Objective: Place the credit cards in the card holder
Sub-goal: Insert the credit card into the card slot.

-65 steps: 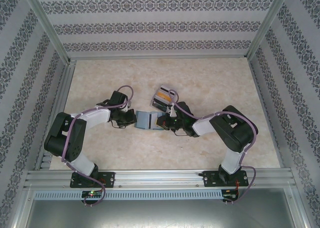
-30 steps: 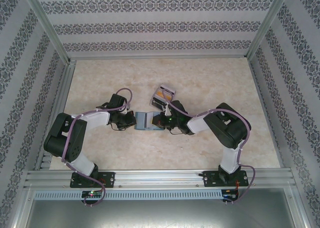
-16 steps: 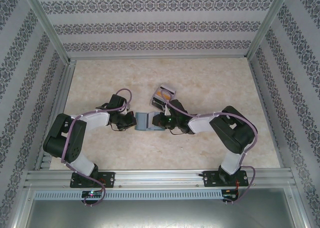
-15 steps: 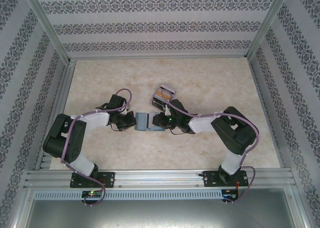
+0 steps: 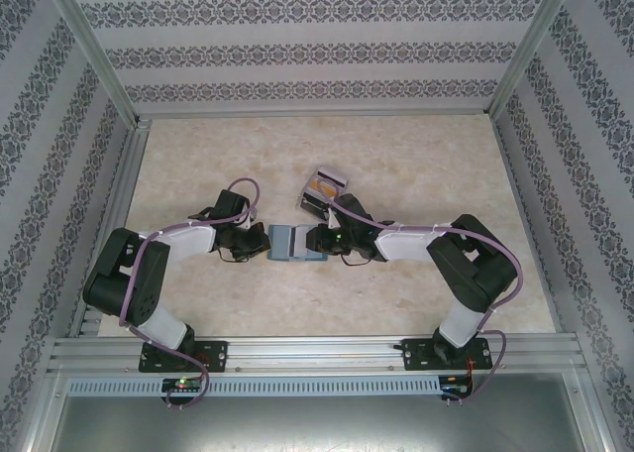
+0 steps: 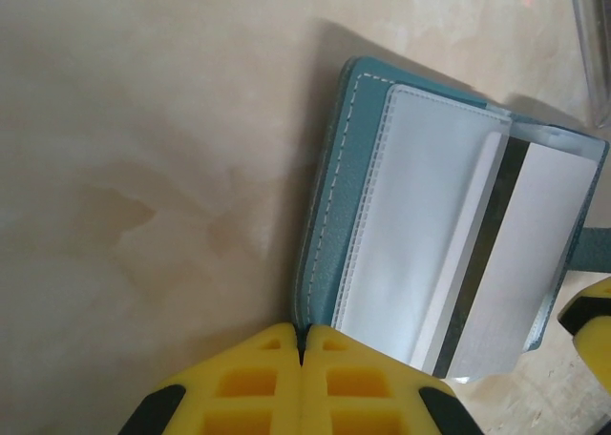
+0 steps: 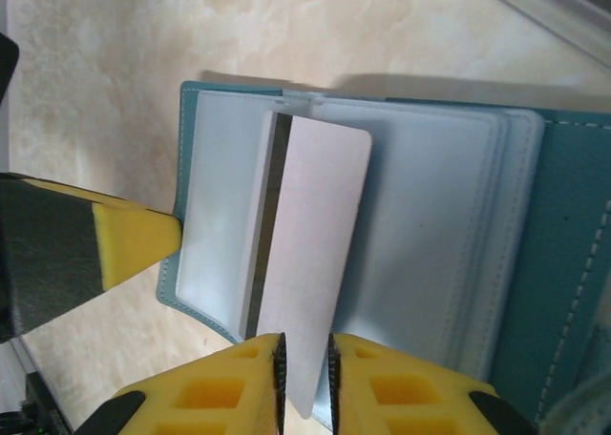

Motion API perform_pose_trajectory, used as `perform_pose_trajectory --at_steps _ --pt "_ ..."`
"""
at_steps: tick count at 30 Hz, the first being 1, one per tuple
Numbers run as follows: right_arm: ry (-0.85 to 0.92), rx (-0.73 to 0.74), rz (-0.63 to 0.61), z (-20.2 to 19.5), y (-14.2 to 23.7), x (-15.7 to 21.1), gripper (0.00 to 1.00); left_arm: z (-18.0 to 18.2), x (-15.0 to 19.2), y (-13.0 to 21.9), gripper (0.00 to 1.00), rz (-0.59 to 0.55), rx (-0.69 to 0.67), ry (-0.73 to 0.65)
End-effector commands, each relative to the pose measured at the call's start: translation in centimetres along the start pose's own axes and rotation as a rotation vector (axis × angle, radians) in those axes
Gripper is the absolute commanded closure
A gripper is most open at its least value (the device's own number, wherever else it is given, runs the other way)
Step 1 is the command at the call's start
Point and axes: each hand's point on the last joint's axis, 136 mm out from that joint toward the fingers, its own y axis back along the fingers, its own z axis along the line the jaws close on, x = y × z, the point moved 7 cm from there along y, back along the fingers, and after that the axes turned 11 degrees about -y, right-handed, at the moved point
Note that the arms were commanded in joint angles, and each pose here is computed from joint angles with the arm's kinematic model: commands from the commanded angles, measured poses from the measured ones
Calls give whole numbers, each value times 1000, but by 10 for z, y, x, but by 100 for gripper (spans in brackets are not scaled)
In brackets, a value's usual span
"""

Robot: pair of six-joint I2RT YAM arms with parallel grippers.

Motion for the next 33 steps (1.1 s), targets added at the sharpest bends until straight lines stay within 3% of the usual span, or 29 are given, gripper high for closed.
perform_pose_trajectory --at_steps 1,33 --pt "25 27 -8 1 -4 -6 78 1 0 2 98 -11 6 7" --pt "69 8 54 23 -30 -4 81 3 2 -4 98 -3 24 28"
